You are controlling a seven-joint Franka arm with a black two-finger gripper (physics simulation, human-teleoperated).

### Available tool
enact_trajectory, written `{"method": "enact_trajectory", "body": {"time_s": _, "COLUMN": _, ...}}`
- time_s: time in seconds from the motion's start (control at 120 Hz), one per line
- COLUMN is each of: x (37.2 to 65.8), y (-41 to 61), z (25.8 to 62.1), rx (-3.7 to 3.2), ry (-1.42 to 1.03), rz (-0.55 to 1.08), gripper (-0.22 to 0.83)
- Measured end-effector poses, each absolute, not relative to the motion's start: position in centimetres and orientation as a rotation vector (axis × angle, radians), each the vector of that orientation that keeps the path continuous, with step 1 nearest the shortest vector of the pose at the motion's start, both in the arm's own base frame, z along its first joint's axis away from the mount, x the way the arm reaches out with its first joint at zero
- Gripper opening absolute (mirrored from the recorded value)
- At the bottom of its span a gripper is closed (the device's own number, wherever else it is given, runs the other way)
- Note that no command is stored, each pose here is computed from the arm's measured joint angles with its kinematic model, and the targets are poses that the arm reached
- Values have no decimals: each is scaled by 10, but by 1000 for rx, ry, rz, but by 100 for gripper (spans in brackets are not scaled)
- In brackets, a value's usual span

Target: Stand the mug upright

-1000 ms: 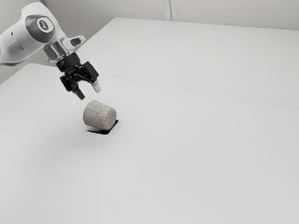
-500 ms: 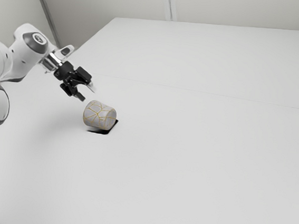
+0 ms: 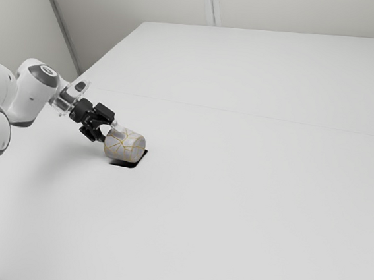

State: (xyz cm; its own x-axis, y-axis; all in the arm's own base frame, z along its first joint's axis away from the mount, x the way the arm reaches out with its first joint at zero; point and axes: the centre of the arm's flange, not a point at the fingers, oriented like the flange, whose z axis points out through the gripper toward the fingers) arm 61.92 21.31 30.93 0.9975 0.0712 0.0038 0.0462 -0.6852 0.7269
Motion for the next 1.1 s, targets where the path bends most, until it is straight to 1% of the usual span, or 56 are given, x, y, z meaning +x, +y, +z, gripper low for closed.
{"method": "enact_trajectory", "body": {"time_s": 0.058, "x": 619, "y": 212, "z": 310, "rx": 2320, "ry": 72, "rz": 50, "gripper": 60}}
{"method": "enact_trajectory", "body": {"time_s": 0.158, "x": 621, "y": 210, "z": 311, "rx": 2314, "ry": 53, "rz": 62, "gripper": 50}}
{"method": "enact_trajectory", "body": {"time_s": 0.467, "x": 624, "y": 197, "z": 319, "rx": 2299, "ry": 3, "rz": 96, "gripper": 26}}
{"method": "enact_trajectory", "body": {"time_s": 0.808, "x": 636, "y": 165, "z": 323, "rx": 2291, "ry": -55, "rz": 93, "gripper": -5}}
{"method": "enact_trajectory", "body": {"time_s": 0.967, "x": 637, "y": 163, "z": 326, "rx": 2294, "ry": -58, "rz": 98, "gripper": -12}}
{"method": "enact_trajectory", "body": {"time_s": 1.1, "x": 638, "y": 158, "z": 346, "rx": 2311, "ry": -82, "rz": 119, "gripper": -14}}
